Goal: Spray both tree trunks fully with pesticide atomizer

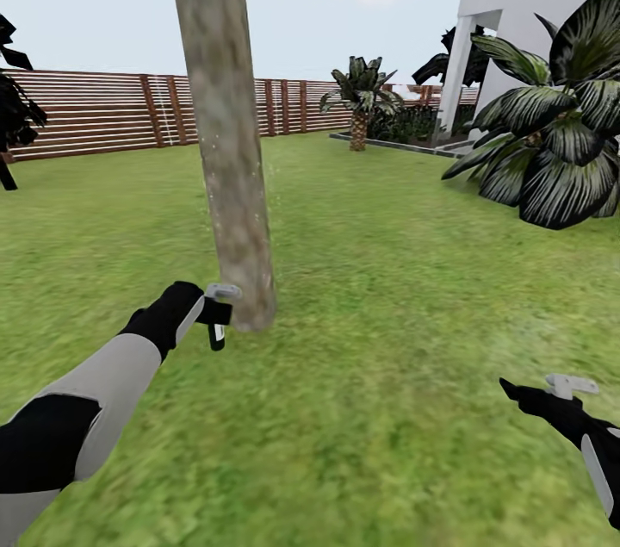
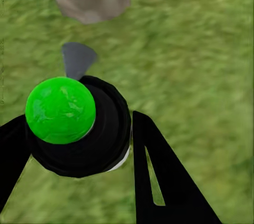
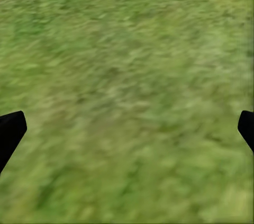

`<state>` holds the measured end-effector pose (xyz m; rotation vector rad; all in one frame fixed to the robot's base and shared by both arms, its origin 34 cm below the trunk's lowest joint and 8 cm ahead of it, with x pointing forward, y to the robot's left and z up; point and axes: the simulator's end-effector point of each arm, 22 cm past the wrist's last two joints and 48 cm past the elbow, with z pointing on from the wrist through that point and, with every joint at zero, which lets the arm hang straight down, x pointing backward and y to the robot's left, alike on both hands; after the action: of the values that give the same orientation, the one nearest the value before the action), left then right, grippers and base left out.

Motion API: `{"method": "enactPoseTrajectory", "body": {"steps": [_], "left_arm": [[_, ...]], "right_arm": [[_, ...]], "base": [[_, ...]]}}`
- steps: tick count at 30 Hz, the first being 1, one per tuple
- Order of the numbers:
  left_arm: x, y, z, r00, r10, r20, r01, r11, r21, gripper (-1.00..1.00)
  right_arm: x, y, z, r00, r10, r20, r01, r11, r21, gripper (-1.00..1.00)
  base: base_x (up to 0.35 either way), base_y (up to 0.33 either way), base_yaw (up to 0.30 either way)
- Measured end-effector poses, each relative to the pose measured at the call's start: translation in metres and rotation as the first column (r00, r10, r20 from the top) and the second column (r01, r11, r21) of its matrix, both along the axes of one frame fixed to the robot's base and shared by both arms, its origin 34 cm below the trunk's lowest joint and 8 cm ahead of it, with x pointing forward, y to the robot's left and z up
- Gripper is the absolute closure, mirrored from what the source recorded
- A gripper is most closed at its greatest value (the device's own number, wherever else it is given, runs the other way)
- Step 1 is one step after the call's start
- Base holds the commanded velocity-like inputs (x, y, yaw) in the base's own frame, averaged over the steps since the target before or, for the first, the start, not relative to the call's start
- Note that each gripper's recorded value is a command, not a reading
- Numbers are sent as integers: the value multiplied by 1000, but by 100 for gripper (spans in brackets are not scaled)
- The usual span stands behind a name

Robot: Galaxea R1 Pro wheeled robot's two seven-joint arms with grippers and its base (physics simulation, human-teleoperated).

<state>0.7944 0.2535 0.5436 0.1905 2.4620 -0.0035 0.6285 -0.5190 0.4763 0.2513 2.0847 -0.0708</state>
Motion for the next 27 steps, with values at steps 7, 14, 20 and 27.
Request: {"method": "enactPoseTrajectory", "body": {"steps": [7, 14, 20, 27], "left_arm": [[2, 18, 2, 998, 55, 14, -55, 996, 67, 100], [3, 21, 3, 998, 62, 17, -63, 995, 73, 100], [4, 62, 10, 983, 172, 56, -180, 966, 188, 100], [3, 39, 4, 981, 191, 26, -192, 979, 62, 100]], "right_arm": [[0, 0, 0, 1000, 0, -1, 0, 1000, 0, -100], [0, 0, 0, 1000, 0, 0, 0, 1000, 0, -100], [0, 0, 0, 1000, 0, 0, 0, 1000, 0, -100], [0, 0, 0, 1000, 0, 0, 0, 1000, 0, -100]], "base": [[272, 0, -2], [17, 0, 0], [0, 0, 0], [0, 0, 0]]}}
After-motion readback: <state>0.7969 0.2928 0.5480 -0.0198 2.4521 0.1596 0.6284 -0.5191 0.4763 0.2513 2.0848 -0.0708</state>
